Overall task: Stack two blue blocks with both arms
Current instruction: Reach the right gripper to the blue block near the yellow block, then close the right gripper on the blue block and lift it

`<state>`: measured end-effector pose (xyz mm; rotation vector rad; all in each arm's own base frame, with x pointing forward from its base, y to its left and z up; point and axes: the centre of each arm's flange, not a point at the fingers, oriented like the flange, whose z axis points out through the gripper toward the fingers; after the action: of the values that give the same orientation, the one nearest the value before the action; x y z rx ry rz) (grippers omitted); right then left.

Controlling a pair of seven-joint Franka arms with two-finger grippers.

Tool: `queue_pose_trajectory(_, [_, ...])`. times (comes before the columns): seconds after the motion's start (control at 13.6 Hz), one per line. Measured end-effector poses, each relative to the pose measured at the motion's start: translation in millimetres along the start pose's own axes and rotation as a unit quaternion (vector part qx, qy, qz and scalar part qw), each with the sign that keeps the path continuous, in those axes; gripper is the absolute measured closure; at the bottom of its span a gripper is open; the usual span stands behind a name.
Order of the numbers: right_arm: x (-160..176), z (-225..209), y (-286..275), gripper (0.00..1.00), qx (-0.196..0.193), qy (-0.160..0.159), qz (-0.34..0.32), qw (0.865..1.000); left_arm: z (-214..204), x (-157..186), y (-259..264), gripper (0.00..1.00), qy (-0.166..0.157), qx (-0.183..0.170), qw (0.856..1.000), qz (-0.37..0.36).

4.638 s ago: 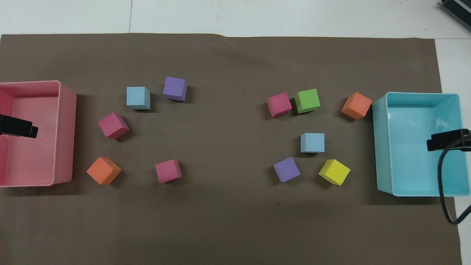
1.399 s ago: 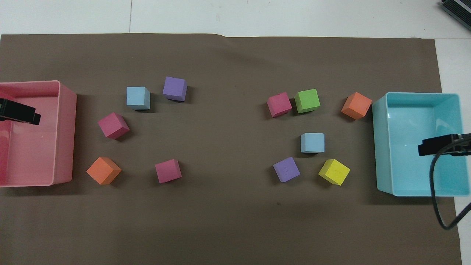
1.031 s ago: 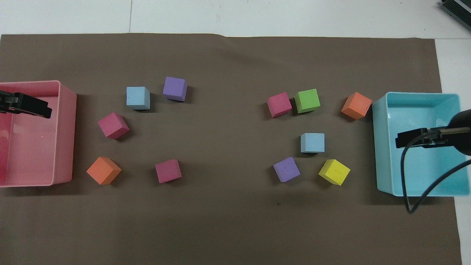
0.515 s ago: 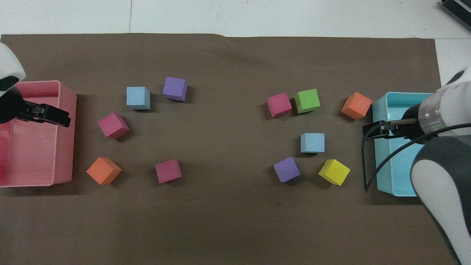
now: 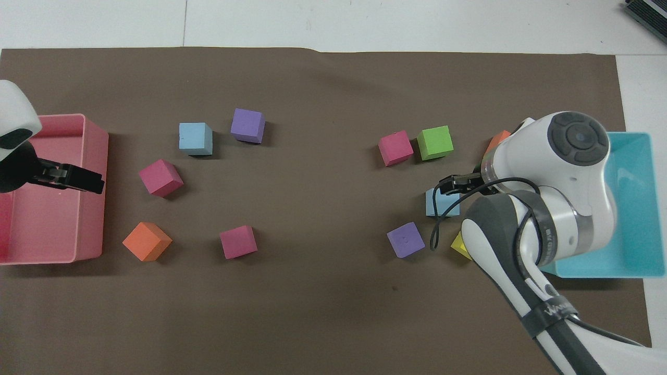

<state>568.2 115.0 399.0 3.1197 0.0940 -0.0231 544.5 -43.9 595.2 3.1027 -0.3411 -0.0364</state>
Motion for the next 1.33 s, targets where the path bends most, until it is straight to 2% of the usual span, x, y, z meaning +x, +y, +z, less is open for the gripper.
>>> queue_pose_trajectory(0.22, [2,36,-13,0.0,0.007,-0.008,-0.003,1.0,-3,4,0,0.0,0.017,0.003,1.0,0.0])
queue_pose_trajectory(0.59, [-2,81,-18,0.0,0.009,-0.003,-0.004,1.0,10,21,-2,0.0,0.034,0.006,0.999,0.001])
queue_pose_trajectory(0.96, [-11,98,-16,0.0,0.009,-0.003,-0.003,1.0,15,23,0,0.0,0.028,0.005,1.0,0.002])
queue_pose_trajectory(1.33, [-15,106,-14,0.0,0.026,-0.004,0.019,0.999,-3,8,2,0.0,0.027,0.004,1.0,0.003])
